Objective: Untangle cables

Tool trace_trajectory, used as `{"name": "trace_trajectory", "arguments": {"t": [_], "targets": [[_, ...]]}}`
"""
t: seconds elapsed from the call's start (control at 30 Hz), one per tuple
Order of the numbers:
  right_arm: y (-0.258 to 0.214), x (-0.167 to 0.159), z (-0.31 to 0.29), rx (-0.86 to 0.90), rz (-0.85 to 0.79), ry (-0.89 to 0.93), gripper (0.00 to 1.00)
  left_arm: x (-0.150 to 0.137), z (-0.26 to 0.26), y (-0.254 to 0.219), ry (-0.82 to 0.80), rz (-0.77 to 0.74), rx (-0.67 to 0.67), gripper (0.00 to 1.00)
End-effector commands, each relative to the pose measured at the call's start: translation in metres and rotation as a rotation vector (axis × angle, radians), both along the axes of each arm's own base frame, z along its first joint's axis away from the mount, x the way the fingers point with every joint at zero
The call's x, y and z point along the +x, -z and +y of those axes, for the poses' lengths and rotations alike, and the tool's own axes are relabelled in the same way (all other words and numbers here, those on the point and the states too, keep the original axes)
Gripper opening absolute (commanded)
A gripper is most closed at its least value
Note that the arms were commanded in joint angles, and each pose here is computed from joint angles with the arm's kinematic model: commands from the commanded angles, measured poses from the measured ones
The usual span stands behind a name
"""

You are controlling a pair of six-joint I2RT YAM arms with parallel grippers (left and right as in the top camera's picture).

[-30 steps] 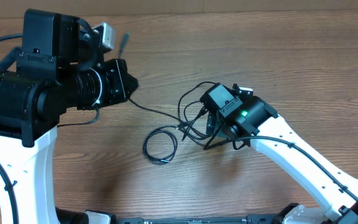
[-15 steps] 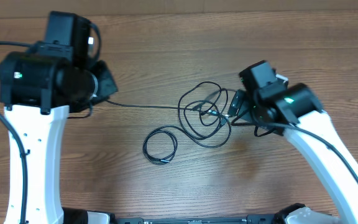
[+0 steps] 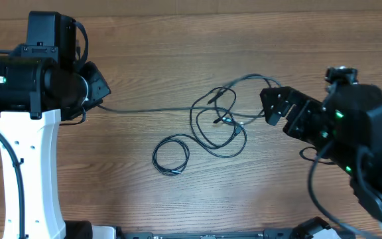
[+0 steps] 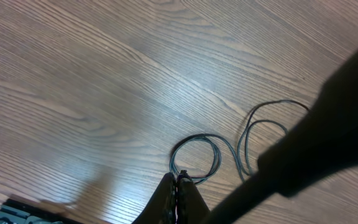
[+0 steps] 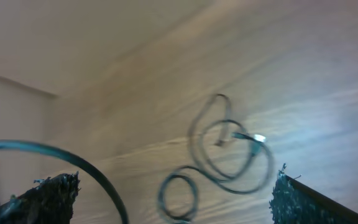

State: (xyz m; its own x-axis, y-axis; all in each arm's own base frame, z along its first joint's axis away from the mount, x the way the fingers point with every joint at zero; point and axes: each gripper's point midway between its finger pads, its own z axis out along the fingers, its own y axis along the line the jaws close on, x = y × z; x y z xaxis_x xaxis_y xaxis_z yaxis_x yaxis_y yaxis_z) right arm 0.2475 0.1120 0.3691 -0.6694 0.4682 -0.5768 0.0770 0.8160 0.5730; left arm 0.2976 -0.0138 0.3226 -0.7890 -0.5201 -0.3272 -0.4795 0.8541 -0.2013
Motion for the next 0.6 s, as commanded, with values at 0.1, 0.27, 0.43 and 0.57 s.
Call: {"name": "trace_trajectory", "arguments": {"t": [0.1, 0.27, 0.43, 0.57], "targets": [[-0.037, -0.017, 0.012, 0.093, -0.118, -0.104, 1.0, -0.002, 0.008, -0.004, -0.022, -0.013, 0.026, 0.04], [-0.024, -0.014, 0.003, 0.044, -0.075, -0.058, 1.0, -0.002, 0.006, -0.004, -0.002, -0.013, 0.026, 0.04], [0.0, -0.013, 0.012, 0.029, 0.035, -0.093, 1.0, -0.003, -0.017, -0.004, 0.098, -0.013, -0.076, 0.04], [0.02, -0.007, 0.033, 0.048, 0.137, -0.179, 1.0, -0.003, -0.04, -0.009, 0.243, -0.033, -0.158, 0.04]]}}
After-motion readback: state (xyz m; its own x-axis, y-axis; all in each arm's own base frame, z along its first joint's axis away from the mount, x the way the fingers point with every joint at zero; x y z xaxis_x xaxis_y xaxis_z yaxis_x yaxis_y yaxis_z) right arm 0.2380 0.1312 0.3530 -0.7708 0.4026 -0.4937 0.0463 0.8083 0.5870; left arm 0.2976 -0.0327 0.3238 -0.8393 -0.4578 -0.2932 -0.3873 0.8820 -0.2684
